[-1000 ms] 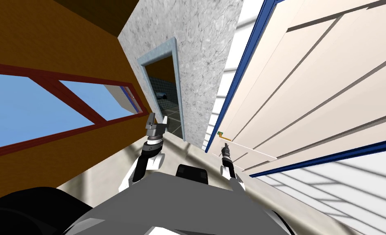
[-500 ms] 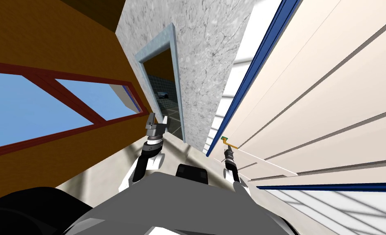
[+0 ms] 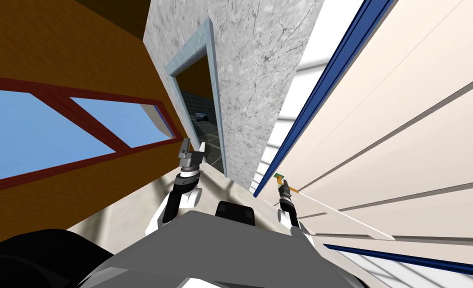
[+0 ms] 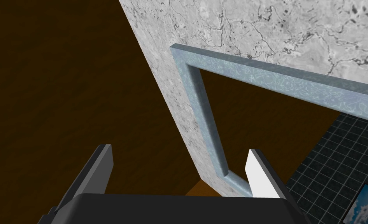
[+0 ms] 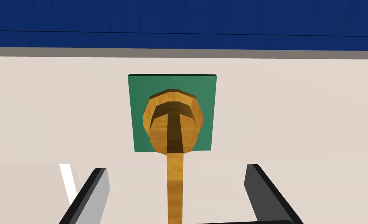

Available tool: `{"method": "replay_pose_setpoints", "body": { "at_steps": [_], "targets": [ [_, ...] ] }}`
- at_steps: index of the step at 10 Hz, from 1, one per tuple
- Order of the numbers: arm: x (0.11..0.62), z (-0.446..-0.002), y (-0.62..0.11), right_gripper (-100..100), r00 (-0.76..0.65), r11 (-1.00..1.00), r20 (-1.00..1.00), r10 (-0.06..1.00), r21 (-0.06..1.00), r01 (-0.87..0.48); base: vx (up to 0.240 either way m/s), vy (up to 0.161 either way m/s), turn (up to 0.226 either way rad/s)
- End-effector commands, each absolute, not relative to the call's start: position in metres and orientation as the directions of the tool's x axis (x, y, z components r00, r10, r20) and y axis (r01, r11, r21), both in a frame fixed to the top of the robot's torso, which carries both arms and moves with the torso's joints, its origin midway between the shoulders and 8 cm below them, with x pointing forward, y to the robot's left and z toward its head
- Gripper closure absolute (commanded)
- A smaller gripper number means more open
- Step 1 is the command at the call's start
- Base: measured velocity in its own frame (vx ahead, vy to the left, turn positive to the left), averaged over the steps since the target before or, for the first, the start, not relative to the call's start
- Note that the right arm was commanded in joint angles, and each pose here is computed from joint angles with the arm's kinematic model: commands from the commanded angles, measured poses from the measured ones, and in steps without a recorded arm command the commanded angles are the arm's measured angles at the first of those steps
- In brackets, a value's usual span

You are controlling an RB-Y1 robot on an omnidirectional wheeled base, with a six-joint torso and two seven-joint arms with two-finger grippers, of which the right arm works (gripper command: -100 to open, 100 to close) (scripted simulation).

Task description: Pull the door open

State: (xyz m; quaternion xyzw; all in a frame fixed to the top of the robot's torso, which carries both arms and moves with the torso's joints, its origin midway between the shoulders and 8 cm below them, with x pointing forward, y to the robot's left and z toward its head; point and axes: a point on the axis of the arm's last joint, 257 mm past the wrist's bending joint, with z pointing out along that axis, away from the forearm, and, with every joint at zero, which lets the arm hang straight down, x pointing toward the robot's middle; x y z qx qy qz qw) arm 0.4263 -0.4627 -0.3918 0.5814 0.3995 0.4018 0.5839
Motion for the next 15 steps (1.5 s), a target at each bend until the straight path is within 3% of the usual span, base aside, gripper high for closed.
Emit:
{"method": "replay_pose_setpoints", "body": {
  "at_steps": [1, 7, 15],
  "targets": [
    [0.426, -0.392, -0.462, 100, 0.357, 0.002, 0.0, 0.934, 1.0, -0.004, -0.01, 0.0, -0.01],
    [0.426, -0.393, -0.46, 100, 0.341, 0.001, 0.0, 0.94, 1.0, -0.002, -0.03, -0.002, 0.015],
    [0.424, -0.392, -0.448, 100, 0.246, 0.0, 0.0, 0.969, 1.0, -0.001, -0.218, -0.032, 0.11]
  ]
}}
